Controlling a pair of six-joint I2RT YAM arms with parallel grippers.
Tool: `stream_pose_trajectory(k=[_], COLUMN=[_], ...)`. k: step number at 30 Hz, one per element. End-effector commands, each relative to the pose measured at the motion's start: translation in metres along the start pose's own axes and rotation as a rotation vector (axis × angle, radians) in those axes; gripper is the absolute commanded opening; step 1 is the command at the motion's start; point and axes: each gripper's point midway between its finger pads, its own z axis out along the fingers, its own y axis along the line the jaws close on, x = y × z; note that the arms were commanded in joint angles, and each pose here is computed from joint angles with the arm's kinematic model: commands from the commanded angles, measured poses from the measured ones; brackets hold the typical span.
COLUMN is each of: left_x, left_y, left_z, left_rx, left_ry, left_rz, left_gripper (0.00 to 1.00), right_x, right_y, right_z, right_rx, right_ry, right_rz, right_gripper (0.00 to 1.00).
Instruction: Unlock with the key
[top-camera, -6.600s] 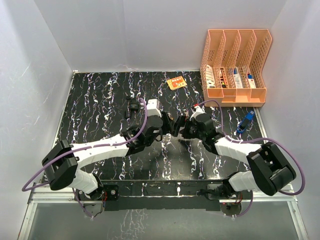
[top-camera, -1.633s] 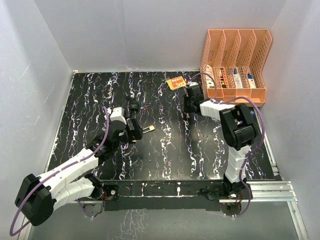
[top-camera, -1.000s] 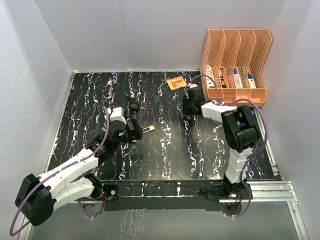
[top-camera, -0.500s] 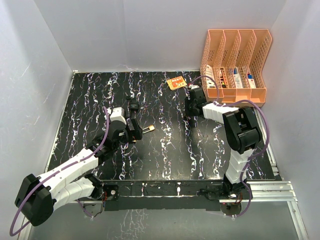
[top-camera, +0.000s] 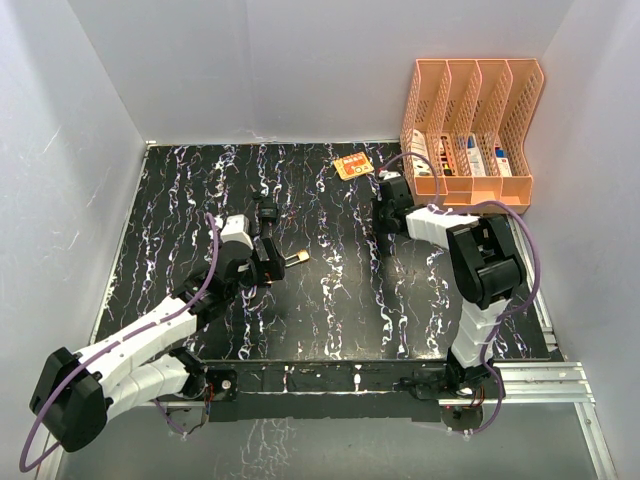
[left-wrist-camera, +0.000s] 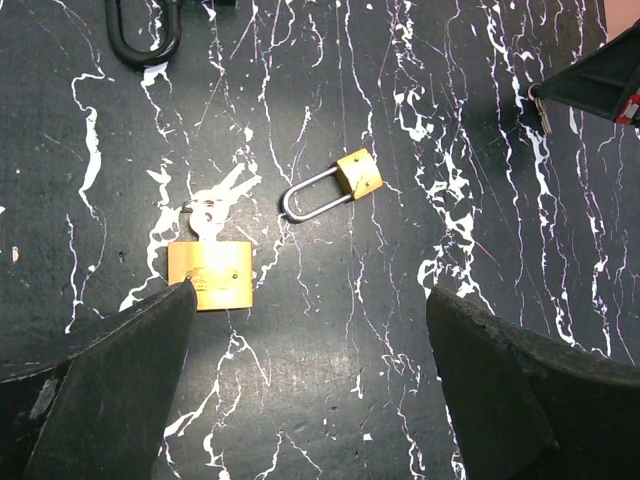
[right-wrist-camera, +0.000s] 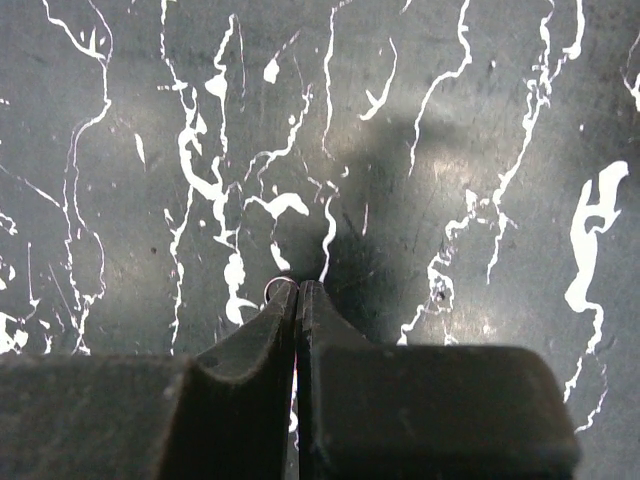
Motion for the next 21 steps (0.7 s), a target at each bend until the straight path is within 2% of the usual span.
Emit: stream_pose_trajectory(k=[1,4,11,21], left_x=[0.002,-0.001,-0.005,-0.019], left_y=[-0.008,-0.02,-0.053,-0.119], left_z=[0.002,0.005,0.014,0.01], left_rx=[0.047,0.101,0.24,0.594], left_ry=[0.003,-0.005,-0.004,-0.115], left_rz=[0.022,0.022,0.015,0.062], left_gripper=[0.97,0.96,0.92,0.84], right_x=[-0.018,-0.036,-0.047,-0.044], right_y=[-0.002,0.005,0.027,0.067], right_z=[-0.022,-0.046,-0.102,-0.189], right_rx=[0.006,-0.035,-0.154,-0.349], right_ry=[-0.092,-0.186,-0.319,-0.44], right_rz=[0.005,0.027,0.063,0.087], right_gripper=[0.0,0.0,0.0,0.0])
